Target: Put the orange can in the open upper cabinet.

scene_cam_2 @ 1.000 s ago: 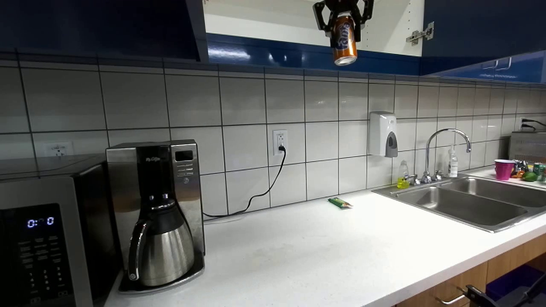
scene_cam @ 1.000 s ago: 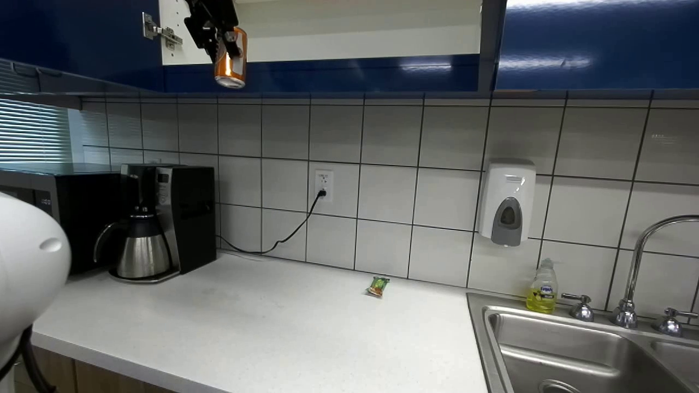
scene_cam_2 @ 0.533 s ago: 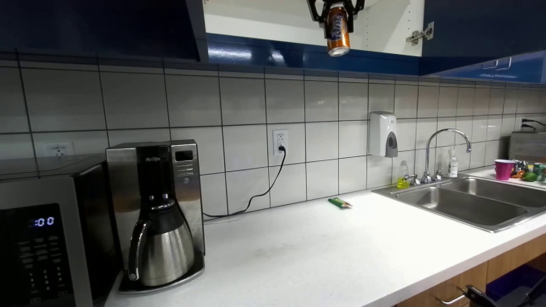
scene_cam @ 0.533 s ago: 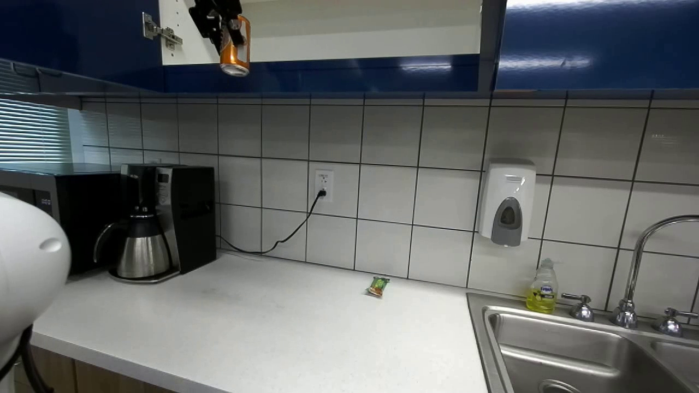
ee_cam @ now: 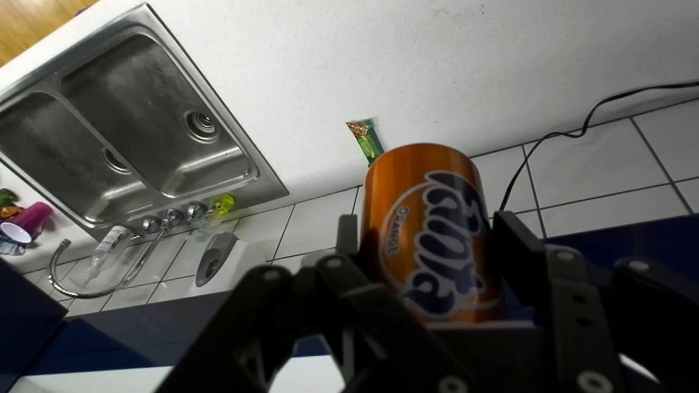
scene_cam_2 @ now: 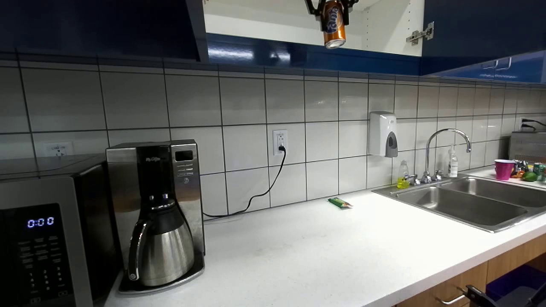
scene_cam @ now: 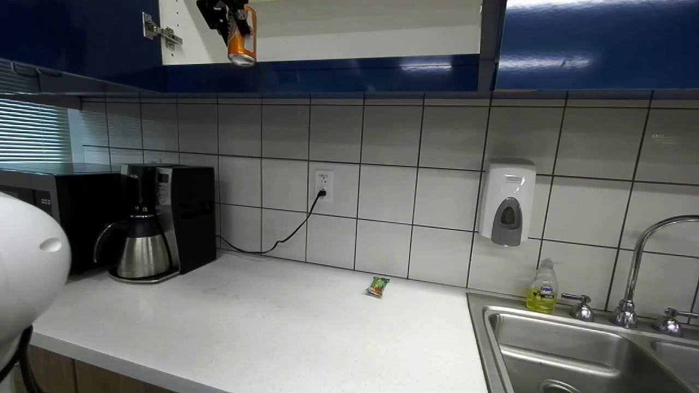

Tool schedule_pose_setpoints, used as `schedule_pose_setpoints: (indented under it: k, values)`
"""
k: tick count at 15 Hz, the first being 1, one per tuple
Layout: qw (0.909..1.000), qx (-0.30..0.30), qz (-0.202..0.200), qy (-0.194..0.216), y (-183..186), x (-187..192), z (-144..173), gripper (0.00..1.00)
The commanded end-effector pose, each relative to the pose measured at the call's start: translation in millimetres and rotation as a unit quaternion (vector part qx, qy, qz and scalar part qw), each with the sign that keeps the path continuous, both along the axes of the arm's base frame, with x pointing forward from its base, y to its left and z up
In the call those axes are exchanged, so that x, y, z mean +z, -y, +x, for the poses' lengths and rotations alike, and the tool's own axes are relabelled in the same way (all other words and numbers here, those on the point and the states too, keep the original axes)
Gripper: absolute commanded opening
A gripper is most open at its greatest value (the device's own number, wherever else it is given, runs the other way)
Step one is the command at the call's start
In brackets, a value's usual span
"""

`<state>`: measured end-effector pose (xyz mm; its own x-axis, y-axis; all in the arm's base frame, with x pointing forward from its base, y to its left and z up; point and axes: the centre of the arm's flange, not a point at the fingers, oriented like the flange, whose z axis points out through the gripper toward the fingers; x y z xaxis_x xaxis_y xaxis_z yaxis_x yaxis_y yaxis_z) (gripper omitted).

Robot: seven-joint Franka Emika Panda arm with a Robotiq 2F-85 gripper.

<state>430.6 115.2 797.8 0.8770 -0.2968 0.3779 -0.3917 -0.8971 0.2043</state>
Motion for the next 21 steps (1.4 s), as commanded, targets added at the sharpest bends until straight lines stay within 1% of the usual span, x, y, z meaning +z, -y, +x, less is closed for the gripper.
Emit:
schedule_pose_setpoints:
  k: [1, 8, 21]
  values:
    - [0.9999, 0.000, -0.010, 0.000, -5.7, 27.8, 12.6, 0.38]
    - [0.9997, -0.007, -0.020, 0.011, -8.3, 51.2, 30.3, 0.38]
    - [0.9993, -0.022, -0.023, 0.019, -7.4, 63.0, 75.0, 0.38]
